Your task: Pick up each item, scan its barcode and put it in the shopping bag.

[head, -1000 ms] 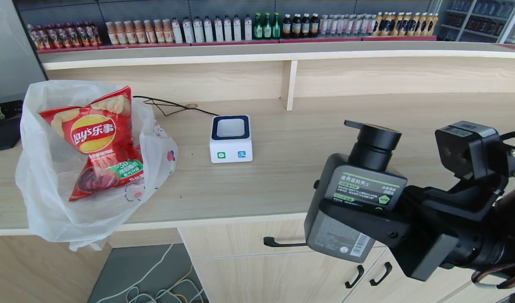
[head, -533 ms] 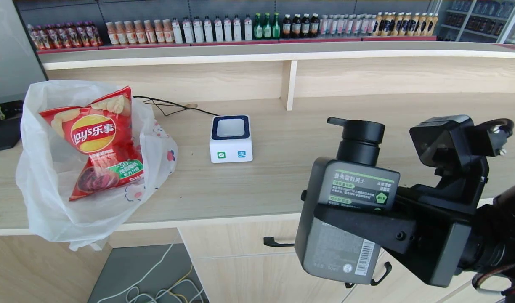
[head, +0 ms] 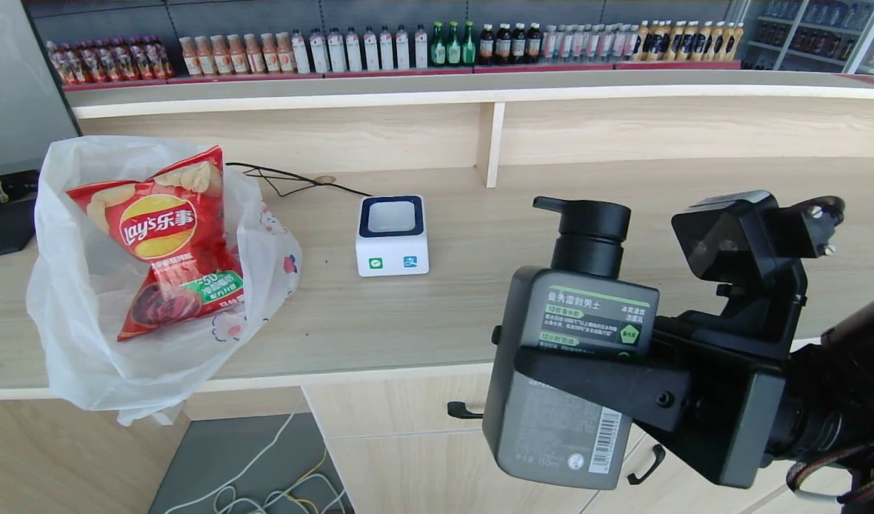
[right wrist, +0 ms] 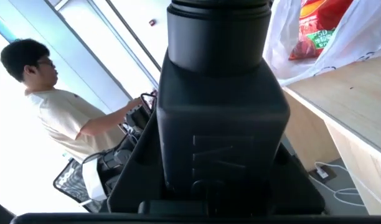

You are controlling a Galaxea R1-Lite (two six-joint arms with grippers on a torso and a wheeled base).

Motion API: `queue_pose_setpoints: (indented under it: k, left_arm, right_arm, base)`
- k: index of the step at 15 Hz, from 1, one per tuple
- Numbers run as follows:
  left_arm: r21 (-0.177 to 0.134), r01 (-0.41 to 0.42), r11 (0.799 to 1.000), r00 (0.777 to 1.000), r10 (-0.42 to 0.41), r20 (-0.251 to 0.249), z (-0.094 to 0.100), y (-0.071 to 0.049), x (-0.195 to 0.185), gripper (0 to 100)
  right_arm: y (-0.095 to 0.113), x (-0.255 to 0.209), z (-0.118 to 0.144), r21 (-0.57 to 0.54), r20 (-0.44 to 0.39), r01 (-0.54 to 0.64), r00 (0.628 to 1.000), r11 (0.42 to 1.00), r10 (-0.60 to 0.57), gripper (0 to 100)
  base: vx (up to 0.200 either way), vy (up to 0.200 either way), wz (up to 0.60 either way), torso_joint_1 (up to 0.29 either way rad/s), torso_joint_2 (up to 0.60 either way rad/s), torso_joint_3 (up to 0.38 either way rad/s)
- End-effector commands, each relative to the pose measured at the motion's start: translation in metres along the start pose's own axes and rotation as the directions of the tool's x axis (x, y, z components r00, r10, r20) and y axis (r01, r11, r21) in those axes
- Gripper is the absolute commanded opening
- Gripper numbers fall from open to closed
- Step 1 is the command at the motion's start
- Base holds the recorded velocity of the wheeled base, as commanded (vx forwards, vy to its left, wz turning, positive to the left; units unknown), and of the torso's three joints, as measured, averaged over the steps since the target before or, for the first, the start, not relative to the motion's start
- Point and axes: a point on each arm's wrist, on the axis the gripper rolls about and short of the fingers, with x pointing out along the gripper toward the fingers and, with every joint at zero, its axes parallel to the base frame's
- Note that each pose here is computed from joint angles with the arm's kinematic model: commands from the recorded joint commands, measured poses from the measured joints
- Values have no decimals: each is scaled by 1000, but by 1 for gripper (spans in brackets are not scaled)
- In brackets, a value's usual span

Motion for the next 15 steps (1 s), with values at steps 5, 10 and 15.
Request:
queue_pose_setpoints:
  k: [5, 10, 15]
  left_arm:
    - [0, 0, 1000, 1000, 0, 0, 0, 0, 0, 100]
    - [0, 0, 1000, 1000, 0, 0, 0, 0, 0, 100]
    - [0, 0, 1000, 1000, 0, 0, 0, 0, 0, 100]
  right_arm:
    - [1, 5, -8, 20, -24, -18, 1000, 1000, 19, 0]
    - [3, 9, -9, 19, -31, -35, 999, 999, 36, 0]
    - [-1, 6, -14, -84, 2, 40, 999, 996, -40, 0]
  base:
    - [0, 0, 0, 0, 0, 0]
    - [0, 0, 0, 0, 0, 0]
    - [0, 0, 0, 0, 0, 0]
